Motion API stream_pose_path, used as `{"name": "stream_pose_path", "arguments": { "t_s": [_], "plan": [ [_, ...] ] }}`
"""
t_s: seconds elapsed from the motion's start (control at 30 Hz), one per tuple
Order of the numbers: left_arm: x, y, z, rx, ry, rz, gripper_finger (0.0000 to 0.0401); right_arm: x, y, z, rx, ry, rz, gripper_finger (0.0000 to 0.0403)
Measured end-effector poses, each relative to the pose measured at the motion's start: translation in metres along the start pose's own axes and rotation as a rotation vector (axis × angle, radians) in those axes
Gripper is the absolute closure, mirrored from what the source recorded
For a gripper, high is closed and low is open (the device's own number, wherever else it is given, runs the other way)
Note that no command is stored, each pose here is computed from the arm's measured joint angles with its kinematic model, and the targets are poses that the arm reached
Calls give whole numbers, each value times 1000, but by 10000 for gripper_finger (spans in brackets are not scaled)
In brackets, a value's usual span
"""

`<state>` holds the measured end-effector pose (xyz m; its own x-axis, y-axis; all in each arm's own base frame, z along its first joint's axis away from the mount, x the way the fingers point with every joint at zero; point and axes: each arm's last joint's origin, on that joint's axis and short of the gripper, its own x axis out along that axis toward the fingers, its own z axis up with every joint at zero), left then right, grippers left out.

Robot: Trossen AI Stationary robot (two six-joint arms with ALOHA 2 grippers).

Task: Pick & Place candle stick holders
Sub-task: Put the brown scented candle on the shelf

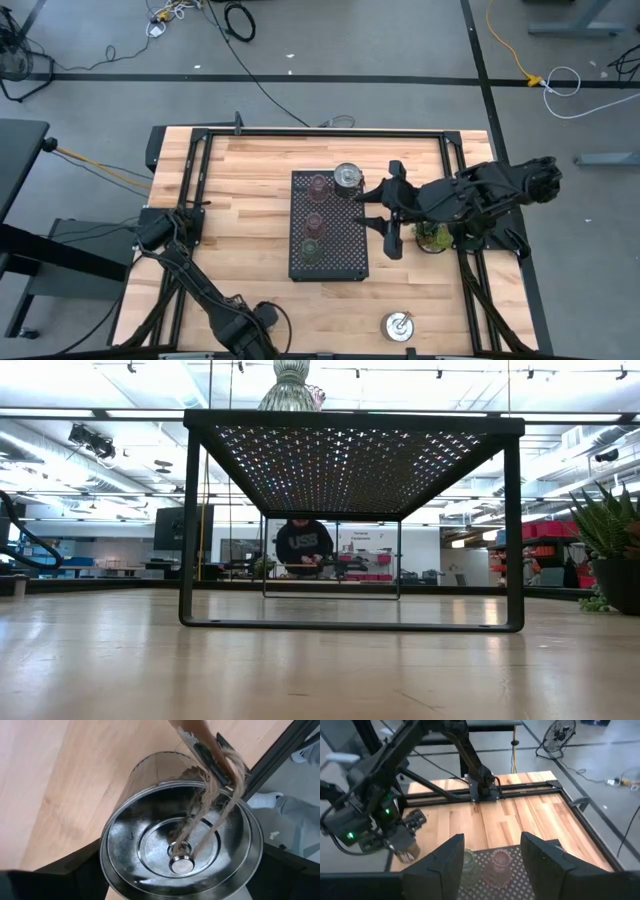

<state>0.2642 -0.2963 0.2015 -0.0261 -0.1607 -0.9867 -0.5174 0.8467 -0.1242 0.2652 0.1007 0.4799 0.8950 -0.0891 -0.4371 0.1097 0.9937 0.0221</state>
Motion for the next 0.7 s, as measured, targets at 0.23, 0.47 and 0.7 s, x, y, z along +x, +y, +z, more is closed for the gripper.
{"name": "stream_pose_path", "arguments": {
  "t_s": [0.23,0.47,0.7],
  "plan": [
    [-1,2,2,18,37,12,42,1,4,7,-64,-65,63,206],
    [-2,5,7,12,45,24,42,1,5,13,-71,-121,73,206],
    [-3,7,13,15,41,21,42,1,3,14,8,-138,-15,206]
  ]
}}
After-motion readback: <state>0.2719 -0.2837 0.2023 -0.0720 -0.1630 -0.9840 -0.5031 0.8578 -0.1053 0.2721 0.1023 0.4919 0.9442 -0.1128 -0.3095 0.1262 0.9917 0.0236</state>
